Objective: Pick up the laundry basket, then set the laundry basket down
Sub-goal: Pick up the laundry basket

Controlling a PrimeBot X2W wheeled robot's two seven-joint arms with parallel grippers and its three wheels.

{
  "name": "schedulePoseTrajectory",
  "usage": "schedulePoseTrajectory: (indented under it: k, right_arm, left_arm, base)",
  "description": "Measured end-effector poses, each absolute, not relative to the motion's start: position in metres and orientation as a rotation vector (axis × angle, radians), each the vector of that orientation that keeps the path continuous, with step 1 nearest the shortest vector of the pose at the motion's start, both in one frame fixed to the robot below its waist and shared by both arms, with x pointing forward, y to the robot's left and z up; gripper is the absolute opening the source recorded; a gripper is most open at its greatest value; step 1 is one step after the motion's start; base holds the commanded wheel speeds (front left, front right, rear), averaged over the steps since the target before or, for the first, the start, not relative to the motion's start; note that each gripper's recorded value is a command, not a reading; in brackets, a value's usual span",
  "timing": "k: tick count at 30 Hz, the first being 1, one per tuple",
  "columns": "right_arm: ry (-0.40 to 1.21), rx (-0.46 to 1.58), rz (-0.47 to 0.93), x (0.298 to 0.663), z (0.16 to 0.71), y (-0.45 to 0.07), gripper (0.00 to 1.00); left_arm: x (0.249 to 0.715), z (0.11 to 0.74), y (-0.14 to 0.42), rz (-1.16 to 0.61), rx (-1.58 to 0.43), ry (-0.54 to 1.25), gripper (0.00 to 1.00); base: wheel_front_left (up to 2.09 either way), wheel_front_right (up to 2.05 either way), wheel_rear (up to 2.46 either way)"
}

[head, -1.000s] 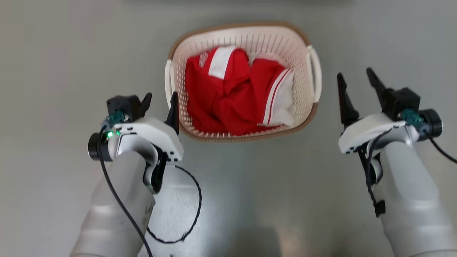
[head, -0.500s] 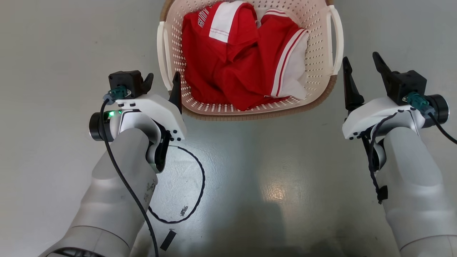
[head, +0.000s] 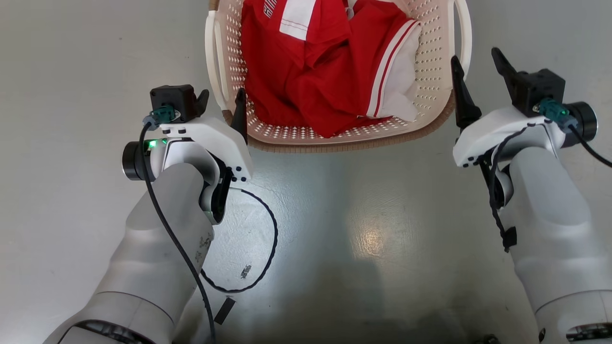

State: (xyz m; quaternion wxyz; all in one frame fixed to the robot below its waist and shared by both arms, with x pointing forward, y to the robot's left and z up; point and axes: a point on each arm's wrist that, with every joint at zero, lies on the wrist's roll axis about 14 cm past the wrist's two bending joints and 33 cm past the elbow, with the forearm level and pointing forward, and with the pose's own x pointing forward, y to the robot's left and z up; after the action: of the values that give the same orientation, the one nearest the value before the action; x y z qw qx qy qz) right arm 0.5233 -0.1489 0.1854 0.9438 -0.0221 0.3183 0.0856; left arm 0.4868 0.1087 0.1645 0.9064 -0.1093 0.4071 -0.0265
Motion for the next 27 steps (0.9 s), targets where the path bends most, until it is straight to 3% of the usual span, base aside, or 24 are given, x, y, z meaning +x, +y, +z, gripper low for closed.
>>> schedulePoseTrajectory:
  k: [27]
  right_arm:
    - [0.762,0.005,0.163,0.503,0.156,-0.148,1.00]
  left_arm:
    - [0.480,0.147,0.102,-0.070,-0.202,0.881,1.00]
  base:
    - [0.00,0.00,0.00]
